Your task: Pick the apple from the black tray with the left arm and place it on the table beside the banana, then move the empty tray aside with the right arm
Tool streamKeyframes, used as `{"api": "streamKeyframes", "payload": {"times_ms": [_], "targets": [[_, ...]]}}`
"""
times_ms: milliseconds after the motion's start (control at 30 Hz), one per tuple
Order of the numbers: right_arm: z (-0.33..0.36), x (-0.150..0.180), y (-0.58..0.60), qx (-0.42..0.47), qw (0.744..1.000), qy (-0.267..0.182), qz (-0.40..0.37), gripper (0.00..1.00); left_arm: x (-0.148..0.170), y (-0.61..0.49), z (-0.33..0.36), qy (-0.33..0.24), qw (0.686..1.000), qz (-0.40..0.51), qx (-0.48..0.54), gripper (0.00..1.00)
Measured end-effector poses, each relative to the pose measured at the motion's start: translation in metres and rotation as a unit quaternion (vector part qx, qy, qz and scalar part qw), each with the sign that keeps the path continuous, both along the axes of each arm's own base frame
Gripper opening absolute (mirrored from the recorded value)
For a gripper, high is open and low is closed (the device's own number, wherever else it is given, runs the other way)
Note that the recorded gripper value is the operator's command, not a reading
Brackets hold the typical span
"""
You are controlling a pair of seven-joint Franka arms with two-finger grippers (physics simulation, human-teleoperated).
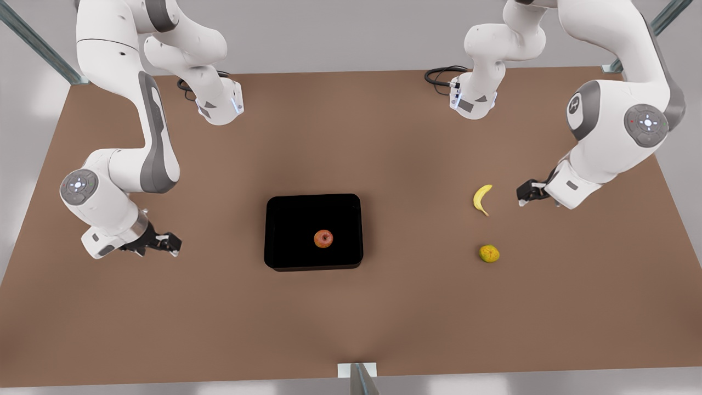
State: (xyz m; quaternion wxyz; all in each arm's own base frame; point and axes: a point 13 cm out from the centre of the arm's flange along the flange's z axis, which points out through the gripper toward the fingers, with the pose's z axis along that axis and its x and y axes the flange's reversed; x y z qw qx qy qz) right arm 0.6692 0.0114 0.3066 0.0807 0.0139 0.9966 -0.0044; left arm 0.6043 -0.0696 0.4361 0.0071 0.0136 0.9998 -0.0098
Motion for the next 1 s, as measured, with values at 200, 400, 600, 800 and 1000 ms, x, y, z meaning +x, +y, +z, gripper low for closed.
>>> {"api": "streamKeyframes", "payload": {"times_ms": [200, 400, 600, 800, 1000], "targets": [[-0.073, 0.022, -0.013, -0.010, 0.999, 0.031, -0.010, 1.00, 0.016, -0.050, -0.007, -0.011, 0.999, -0.034, -0.007, 1.00], [0.000, 0.069, -0.013, -0.013, 1.000, -0.007, -0.011, 1.00, -0.014, -0.258, -0.039, -0.007, 0.987, -0.162, -0.012, 1.00], [0.034, 0.050, -0.023, -0.011, 0.999, 0.024, -0.021, 1.00, -0.074, -0.382, -0.102, -0.001, 0.979, -0.201, 0.021, 1.00], [0.028, 0.034, -0.023, -0.010, 0.998, 0.060, -0.022, 1.00, -0.078, -0.497, -0.197, -0.033, 0.989, -0.147, 0.011, 1.00], [0.024, 0.027, -0.022, -0.010, 0.997, 0.075, -0.022, 1.00, -0.054, -0.515, -0.262, -0.061, 0.997, -0.046, 0.001, 1.00]]}}
